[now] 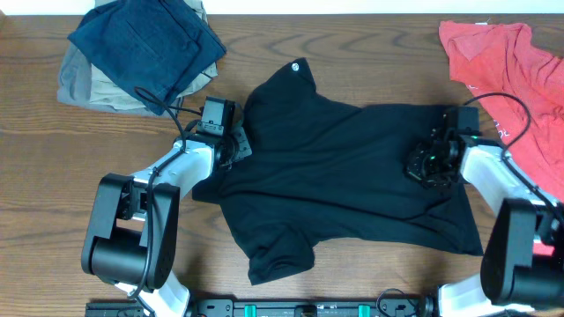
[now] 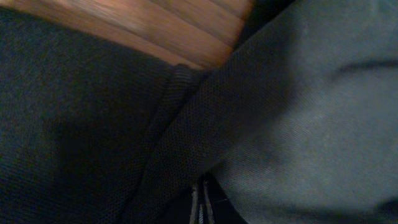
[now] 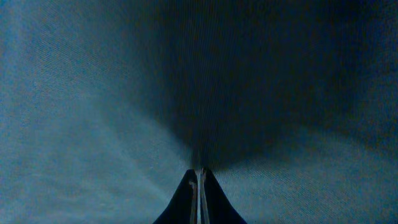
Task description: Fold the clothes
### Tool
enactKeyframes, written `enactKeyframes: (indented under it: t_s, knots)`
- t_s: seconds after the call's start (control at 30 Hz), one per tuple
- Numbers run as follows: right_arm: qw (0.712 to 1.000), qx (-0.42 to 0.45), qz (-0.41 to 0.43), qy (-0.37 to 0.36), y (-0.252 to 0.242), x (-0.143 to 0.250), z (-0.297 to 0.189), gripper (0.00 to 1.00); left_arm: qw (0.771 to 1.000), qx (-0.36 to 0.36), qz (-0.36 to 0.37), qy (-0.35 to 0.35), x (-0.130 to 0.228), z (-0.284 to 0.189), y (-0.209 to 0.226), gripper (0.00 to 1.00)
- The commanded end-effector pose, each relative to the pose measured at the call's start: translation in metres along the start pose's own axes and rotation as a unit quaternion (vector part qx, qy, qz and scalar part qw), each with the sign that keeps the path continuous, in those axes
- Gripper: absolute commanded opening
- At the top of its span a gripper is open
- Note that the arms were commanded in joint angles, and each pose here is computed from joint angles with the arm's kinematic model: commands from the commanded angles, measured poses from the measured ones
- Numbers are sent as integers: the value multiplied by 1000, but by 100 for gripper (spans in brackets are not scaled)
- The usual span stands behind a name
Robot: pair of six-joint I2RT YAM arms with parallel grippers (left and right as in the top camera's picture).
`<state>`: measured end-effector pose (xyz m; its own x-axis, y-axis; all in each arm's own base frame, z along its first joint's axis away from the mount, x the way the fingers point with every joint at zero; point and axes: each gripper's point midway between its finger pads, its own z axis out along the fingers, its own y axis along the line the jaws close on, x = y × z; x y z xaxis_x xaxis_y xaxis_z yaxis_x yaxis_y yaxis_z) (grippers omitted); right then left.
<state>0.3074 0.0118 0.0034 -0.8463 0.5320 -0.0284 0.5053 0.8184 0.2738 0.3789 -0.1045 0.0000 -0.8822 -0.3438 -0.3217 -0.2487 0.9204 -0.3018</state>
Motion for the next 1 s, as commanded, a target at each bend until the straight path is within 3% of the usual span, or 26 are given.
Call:
enactKeyframes:
  t_s: [0.0, 0.17, 0.43, 0.67, 0.8, 0.9, 0.97]
  knots:
    - [1000, 17, 0, 21, -4, 9, 14, 3, 998, -65, -16, -20, -9, 2, 33, 6]
    - [998, 35, 7, 46, -13, 16, 30, 1, 990, -119, -71, -31, -19, -5, 74, 6]
    - [999, 34, 5, 36, -13, 8, 38, 3, 983, -135, -119, -42, -34, -12, 110, 6]
    - [1000, 22, -11, -10, 6, -33, 17, 9, 987, -94, -108, -67, -50, -36, 93, 7]
    - [999, 8, -36, -39, 32, -66, -16, 17, 986, -65, -98, -115, -69, -74, 77, 21]
    - [996, -4, -56, -63, 54, -89, -48, 27, 988, -25, -75, -131, -72, -108, 58, 48]
    - [995, -10, -62, -77, 64, -99, -62, 32, 990, 2, -70, -122, -63, -126, 47, 51]
